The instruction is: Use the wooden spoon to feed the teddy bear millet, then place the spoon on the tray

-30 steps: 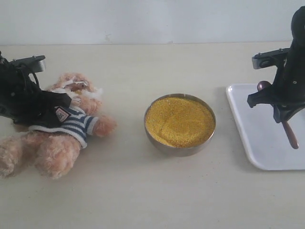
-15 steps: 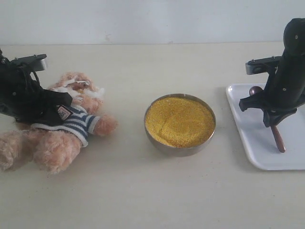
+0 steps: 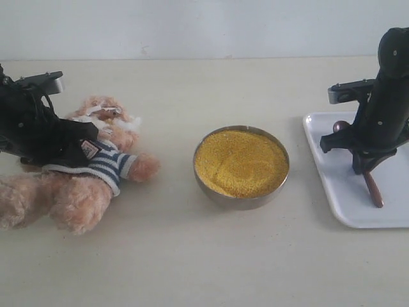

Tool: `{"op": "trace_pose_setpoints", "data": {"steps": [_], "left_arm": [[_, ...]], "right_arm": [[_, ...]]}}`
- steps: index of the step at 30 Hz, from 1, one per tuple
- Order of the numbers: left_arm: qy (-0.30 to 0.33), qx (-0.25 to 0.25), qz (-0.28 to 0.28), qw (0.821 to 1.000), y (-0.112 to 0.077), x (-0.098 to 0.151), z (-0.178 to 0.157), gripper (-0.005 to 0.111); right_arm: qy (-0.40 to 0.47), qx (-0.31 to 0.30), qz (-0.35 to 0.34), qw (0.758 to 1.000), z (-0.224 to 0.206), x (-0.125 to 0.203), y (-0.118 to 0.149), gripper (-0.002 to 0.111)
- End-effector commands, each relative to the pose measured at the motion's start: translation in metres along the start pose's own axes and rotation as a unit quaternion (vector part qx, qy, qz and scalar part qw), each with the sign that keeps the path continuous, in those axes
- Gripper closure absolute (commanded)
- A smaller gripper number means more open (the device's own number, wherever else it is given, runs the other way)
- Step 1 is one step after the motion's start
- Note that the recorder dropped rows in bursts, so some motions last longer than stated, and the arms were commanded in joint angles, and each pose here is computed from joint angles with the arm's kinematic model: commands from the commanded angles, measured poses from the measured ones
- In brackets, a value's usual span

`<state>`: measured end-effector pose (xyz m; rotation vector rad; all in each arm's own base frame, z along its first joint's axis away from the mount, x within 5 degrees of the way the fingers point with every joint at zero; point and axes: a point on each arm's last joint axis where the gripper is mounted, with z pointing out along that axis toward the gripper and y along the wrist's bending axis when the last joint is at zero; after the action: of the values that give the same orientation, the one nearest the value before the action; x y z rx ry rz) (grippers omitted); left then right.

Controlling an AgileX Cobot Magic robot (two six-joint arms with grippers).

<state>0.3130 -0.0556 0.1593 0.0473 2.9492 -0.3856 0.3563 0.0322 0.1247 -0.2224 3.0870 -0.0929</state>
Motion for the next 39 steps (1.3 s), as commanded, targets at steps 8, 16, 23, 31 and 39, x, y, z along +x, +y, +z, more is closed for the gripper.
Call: {"op": "trace_pose_setpoints", "data": {"steps": [8, 16, 23, 31, 39], "left_arm": [[-0.029, 0.002, -0.009, 1.0, -0.0011, -0.0058, 0.0042, 0.054], [-0.038, 0.003, -0.011, 0.999, -0.0011, -0.0074, 0.0041, 0.045], [-0.038, 0.003, -0.011, 0.999, -0.0011, -0.0074, 0.0041, 0.045], [-0.036, 0.003, -0.011, 0.999, -0.0011, -0.0072, 0.0041, 0.045], [-0.041, 0.002, -0.012, 0.999, -0.0009, -0.008, 0.0041, 0.045]], "right_arm": [[0.015, -0.006, 0.004, 1.0, 0.0186, -0.0011, -0.0002, 0.104], [0.019, -0.005, -0.001, 1.0, 0.0186, -0.0004, -0.0004, 0.104], [0.026, -0.005, -0.008, 1.0, 0.0185, 0.0009, -0.0005, 0.104], [0.029, 0.0, -0.018, 0.999, 0.0185, 0.0014, -0.0015, 0.104], [0.041, 0.003, -0.008, 0.999, 0.0183, 0.0036, -0.0011, 0.057]]}}
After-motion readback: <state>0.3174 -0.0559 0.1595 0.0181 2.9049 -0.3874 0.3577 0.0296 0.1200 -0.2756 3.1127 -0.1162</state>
